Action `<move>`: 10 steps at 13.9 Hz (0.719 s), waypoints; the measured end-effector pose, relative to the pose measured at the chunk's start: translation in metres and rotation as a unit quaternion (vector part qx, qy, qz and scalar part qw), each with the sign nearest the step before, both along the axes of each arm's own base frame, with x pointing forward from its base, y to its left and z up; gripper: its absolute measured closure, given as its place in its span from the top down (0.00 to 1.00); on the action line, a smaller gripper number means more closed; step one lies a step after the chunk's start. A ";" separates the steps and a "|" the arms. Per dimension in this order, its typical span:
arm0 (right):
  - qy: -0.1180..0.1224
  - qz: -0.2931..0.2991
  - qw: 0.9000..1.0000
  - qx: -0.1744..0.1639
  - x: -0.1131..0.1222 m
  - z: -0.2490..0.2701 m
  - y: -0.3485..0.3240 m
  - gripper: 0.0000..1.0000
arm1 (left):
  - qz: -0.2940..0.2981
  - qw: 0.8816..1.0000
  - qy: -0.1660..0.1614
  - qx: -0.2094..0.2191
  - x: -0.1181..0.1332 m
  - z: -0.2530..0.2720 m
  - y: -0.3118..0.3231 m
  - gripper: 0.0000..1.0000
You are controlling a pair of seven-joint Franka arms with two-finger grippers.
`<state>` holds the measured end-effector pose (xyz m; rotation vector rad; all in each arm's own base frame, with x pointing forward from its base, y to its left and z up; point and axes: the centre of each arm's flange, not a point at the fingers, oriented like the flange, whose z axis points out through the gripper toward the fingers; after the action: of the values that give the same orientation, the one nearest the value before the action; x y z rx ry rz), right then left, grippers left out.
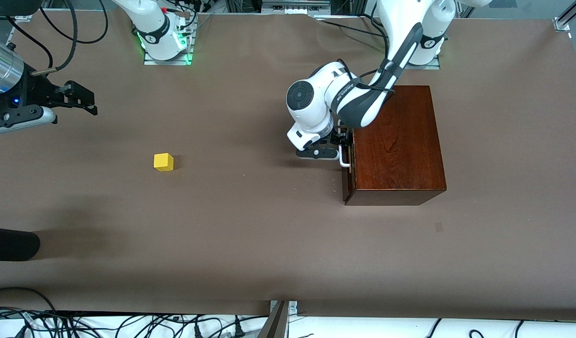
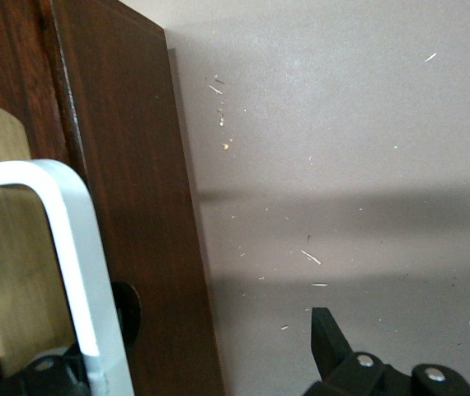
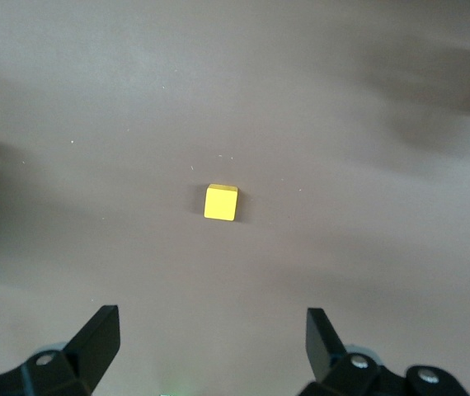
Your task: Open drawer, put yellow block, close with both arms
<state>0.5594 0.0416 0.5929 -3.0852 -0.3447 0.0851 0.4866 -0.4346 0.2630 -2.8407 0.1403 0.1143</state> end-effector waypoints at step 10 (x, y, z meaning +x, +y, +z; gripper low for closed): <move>0.003 -0.008 1.000 -0.001 0.004 -0.006 -0.008 1.00 | 0.005 0.996 -0.041 -0.076 -0.009 0.020 -0.068 1.00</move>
<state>0.5632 0.0334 0.5870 -3.0875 -0.3206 0.0954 0.4778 -0.5031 0.2825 -2.9921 0.1231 -0.0106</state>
